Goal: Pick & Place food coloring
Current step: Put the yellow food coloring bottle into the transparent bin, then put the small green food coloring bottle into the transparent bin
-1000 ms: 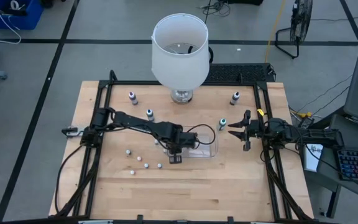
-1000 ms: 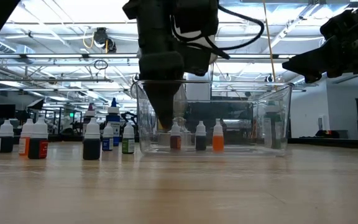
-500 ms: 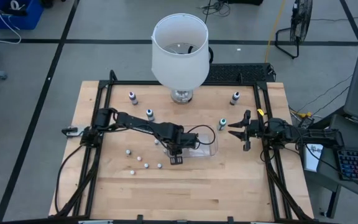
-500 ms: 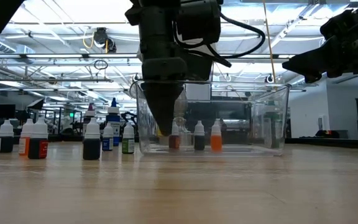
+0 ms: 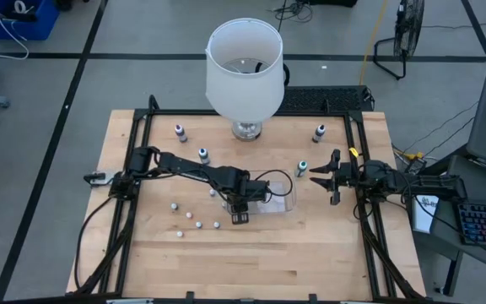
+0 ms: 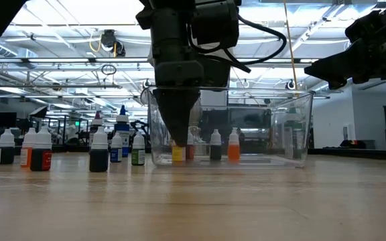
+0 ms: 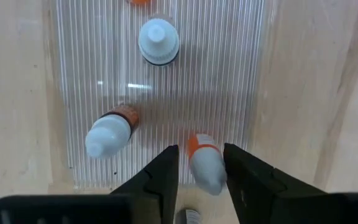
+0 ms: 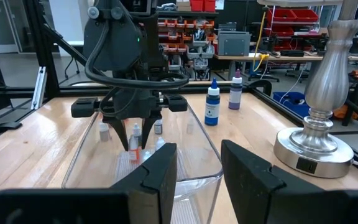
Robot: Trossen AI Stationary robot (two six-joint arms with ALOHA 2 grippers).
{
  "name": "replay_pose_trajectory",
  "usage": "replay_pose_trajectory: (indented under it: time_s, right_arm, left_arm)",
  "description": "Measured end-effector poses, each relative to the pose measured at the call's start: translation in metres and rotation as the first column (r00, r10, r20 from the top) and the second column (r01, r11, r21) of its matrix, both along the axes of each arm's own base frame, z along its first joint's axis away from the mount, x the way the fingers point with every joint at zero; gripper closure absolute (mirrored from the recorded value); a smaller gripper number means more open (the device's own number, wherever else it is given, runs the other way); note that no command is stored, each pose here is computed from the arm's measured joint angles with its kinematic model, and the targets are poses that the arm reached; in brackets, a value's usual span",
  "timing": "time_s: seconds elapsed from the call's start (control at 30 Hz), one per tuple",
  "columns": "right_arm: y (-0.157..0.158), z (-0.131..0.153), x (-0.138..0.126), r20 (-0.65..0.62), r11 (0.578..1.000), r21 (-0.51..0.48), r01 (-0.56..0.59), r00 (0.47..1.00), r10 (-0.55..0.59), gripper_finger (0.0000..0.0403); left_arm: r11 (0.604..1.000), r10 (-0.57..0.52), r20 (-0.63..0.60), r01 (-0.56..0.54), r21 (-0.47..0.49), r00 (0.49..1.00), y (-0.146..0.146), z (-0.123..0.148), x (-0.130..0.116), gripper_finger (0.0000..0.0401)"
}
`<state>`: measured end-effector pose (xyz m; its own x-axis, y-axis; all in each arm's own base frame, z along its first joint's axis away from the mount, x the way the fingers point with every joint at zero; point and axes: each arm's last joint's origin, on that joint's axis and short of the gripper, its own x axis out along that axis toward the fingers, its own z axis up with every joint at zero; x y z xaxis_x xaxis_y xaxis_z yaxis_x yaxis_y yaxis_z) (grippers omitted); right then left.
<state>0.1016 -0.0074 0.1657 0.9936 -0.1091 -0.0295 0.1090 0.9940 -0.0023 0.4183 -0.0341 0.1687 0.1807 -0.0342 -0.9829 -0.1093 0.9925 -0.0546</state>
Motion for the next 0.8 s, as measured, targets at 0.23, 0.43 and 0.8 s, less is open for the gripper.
replay_pose_trajectory:
  time_s: [0.23, 0.43, 0.8]
  right_arm:
    - [0.0, 0.0, 0.0, 0.0, 1.0, 0.0, 0.0, 1.0, 0.0, 0.0289]
    - [0.0, 0.0, 0.0, 0.0, 1.0, 0.0, 0.0, 1.0, 0.0, 0.0289]
    - [0.0, 0.0, 0.0, 0.0, 1.0, 0.0, 0.0, 1.0, 0.0, 0.0289]
  left_arm:
    - [1.0, 0.002, 0.02, -0.002, -0.004, 1.0, 0.001, 0.008, -0.002, 0.0299]
    - [1.0, 0.013, 0.101, -0.012, -0.011, 0.995, 0.006, 0.039, -0.008, 0.0309]
    - [0.972, 0.184, 0.13, -0.2, 0.125, 0.974, 0.018, 0.111, -0.057, 0.0309]
